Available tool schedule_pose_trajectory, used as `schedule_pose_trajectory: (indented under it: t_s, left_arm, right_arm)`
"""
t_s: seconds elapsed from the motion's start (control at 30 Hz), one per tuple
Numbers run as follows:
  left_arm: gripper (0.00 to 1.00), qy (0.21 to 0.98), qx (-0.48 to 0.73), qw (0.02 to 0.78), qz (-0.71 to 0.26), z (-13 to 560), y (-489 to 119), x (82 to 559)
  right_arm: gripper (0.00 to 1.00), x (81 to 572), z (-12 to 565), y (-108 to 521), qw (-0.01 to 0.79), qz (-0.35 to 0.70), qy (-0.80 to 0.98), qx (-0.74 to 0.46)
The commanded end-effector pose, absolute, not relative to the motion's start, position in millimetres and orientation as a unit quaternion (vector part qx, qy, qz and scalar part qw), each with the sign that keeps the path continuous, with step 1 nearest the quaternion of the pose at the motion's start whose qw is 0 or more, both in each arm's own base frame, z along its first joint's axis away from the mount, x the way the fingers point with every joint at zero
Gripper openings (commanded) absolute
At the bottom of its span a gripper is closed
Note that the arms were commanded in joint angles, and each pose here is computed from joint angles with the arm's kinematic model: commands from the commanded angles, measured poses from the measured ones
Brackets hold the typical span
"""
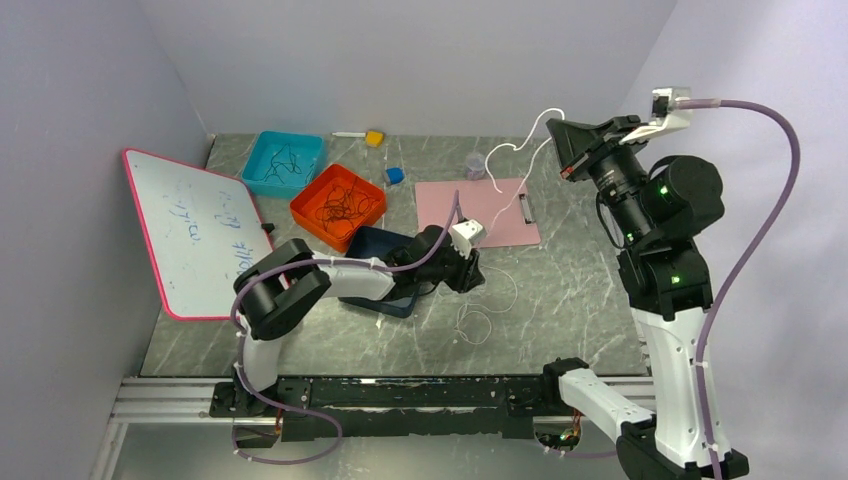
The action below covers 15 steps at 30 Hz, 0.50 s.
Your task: Untangle the cables
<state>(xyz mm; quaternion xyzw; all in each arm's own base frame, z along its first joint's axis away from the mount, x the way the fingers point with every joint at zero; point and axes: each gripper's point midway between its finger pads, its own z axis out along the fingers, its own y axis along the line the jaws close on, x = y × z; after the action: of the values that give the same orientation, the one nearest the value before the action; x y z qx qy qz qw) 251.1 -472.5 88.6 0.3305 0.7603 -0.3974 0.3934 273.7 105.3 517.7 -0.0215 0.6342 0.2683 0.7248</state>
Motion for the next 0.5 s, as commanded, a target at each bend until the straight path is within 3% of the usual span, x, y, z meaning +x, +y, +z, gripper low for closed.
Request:
schedule_pose_trajectory:
  t_s: [0.0,0.47]
  left_arm:
    - [0.36,0.762,0.328,0.383,-0.406,79,-474,244]
    - [0.34,0.781,0.323,0.373,-0.383,56,-464,244]
  right_arm:
    - [0.00,266,549,90,0.765,0.240,0.598,-0.012]
    - [0.00,225,599,48,0.836,0.175,0.519,0.031]
